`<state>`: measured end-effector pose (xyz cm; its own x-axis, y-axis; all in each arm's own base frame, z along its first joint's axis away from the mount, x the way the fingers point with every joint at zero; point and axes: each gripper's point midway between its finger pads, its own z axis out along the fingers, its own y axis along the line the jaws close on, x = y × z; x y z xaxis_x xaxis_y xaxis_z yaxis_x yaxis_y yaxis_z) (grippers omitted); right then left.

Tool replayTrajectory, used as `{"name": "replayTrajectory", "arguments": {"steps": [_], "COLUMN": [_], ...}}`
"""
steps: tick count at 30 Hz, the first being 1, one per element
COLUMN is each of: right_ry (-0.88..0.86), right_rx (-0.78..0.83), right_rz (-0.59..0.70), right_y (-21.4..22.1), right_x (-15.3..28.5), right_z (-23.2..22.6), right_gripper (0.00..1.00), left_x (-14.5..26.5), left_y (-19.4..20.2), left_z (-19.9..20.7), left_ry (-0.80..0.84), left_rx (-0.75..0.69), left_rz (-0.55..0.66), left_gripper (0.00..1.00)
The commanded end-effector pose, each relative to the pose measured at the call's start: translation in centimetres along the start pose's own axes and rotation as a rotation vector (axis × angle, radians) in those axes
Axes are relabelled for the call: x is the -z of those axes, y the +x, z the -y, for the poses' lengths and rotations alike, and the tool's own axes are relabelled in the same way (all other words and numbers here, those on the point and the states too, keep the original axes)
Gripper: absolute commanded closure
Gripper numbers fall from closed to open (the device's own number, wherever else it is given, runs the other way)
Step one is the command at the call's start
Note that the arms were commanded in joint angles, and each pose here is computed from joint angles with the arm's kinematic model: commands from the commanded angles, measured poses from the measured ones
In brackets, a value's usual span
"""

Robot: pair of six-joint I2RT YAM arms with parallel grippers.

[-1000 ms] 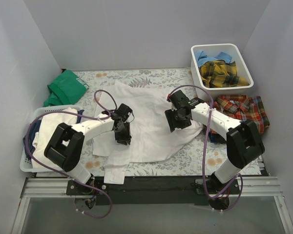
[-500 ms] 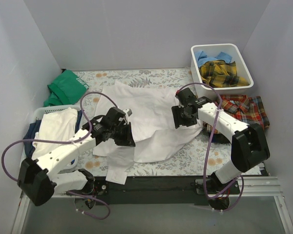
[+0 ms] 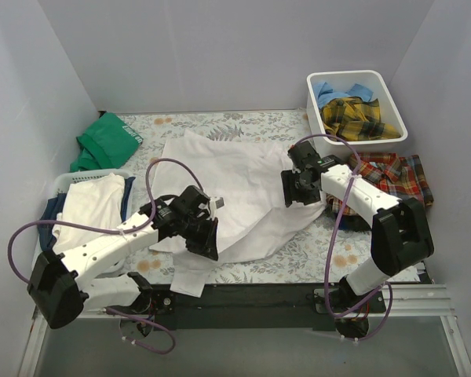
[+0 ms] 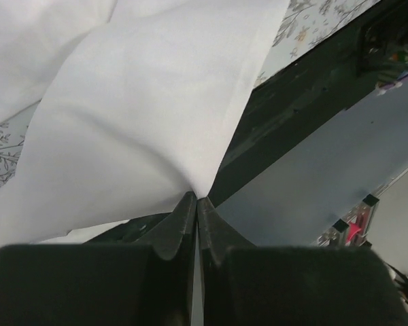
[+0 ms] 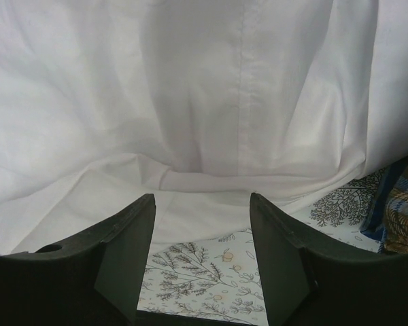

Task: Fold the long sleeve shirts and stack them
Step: Flatten the shirt out

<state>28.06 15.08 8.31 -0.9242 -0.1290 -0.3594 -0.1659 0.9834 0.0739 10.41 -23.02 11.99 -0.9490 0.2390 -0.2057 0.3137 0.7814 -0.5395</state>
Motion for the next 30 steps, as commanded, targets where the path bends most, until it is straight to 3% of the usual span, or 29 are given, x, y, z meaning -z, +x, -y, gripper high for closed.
{"name": "replayTrajectory", "arguments": {"steps": [1,2,4,5,9,12,16,21,24,30], "right_ry": [0.000,-0.001,0.001,0.002,0.003,-0.005,-0.017,-0.032,-0.036,-0.048], "right_rx": [-0.018,-0.021,-0.025,-0.027,-0.034,-0.037,-0.041,-0.051,-0.046,-0.038], "right_rz": [0.018,0.017,0.026,0.023,0.026,0.025,0.016,0.013,0.013,0.007], "right_y": [-0.9,-0.8,-0.9,-0.8,-0.7,-0.6,0.2,0.7,0.9,1.1], "right_x": [0.2,0.2,0.4,0.3,0.5,0.6,0.8,1.0,1.1,1.1], "right_z": [0.0,0.0,0.2,0.2,0.5,0.5,0.6,0.7,0.7,0.7], "right_gripper": [0.34,0.34,0.34,0.34,0.34,0.34,0.34,0.34,0.34,0.34], "left_x": [0.2,0.1,0.2,0.5,3.9,5.4,5.5,4.9,5.3,4.2], "left_y": [2.6,2.8,2.7,2.1,-2.5,-4.1,-2.7,-2.6,-4.0,-2.7], "left_z": [-1.4,-1.8,-1.9,-2.3,-5.8,-8.1,-12.1,-15.7,-16.1,-17.7], "left_ry": [-0.128,-0.167,-0.195,-0.233,-0.522,-0.653,-0.863,-0.843,-0.811,-0.892], "left_rx": [-0.023,-0.021,-0.013,0.002,0.157,0.300,0.559,0.808,0.849,0.893], "left_rz": [-0.132,-0.131,-0.111,-0.072,0.226,0.346,0.329,0.387,0.472,0.430], "left_gripper": [0.95,0.78,0.72,0.52,0.22,0.20,0.18,0.23,0.27,0.35]}}
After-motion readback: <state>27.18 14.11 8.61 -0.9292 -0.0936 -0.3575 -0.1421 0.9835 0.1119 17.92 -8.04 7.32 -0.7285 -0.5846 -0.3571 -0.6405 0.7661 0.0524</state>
